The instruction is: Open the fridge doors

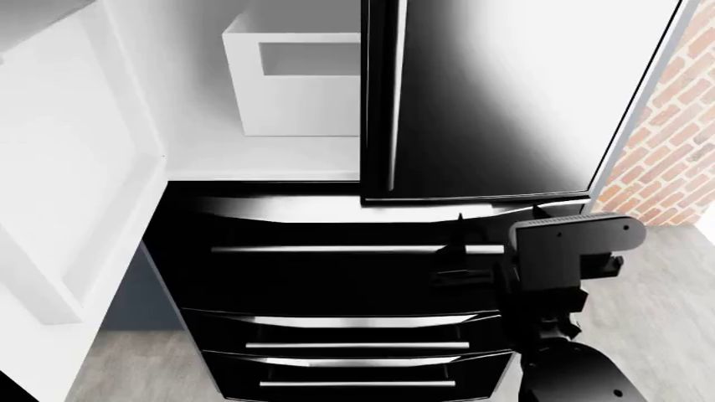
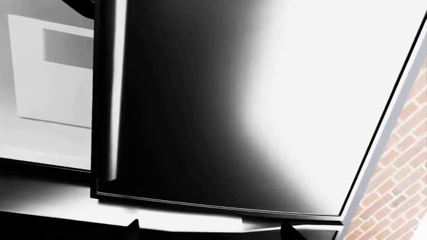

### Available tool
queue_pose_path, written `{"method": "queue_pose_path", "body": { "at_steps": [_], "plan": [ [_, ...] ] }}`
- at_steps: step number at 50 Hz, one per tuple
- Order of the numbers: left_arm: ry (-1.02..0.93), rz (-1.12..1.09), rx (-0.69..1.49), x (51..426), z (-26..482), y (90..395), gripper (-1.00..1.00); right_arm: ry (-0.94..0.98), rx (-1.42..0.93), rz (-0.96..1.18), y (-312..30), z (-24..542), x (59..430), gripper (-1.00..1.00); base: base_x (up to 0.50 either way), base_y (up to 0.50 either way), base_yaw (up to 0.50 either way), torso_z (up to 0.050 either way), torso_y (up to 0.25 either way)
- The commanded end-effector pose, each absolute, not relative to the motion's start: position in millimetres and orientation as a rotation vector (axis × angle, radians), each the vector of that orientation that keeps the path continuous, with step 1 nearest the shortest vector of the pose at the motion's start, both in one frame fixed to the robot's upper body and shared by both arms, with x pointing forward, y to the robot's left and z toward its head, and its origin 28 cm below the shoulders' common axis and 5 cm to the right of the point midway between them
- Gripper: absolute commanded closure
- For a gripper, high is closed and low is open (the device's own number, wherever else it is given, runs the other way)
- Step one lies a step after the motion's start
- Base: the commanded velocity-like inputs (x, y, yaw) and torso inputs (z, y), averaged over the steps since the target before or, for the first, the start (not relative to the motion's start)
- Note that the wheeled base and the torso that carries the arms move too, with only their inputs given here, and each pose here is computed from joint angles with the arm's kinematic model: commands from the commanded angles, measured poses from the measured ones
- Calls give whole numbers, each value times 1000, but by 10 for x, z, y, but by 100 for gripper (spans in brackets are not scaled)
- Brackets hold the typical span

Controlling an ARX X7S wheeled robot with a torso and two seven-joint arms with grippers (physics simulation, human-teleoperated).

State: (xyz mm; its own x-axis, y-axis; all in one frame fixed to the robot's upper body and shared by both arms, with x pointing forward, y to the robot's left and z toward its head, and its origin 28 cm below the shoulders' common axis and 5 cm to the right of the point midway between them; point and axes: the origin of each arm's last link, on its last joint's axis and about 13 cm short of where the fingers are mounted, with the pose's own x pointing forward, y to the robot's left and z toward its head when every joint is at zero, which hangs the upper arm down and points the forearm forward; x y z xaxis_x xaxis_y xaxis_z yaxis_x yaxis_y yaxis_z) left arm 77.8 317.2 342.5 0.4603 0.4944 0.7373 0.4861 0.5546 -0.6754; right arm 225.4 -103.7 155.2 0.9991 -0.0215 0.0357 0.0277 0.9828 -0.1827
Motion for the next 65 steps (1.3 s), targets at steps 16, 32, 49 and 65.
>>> {"method": "queue_pose_path", "body": {
  "at_steps": [16, 32, 49, 65],
  "plan": [
    [-932, -343, -865, 757, 3003, 2776, -100, -37, -177, -31, -1041, 1532, 2237, -100, 0, 0, 0, 0, 0],
    [-823, -385, -732, 869, 2772, 2531, -100, -34, -172, -31, -1044, 1508, 2238, -100, 0, 0, 0, 0, 0],
    [-654, -489, -505, 978, 2513, 2243, -100, -29, -168, -29, -1046, 1480, 2251, -100, 0, 0, 0, 0, 0],
    [-479, -450, -398, 1139, 2393, 2164, -100, -24, -167, -30, -1046, 1462, 2247, -100, 0, 0, 0, 0, 0]
  ]
}}
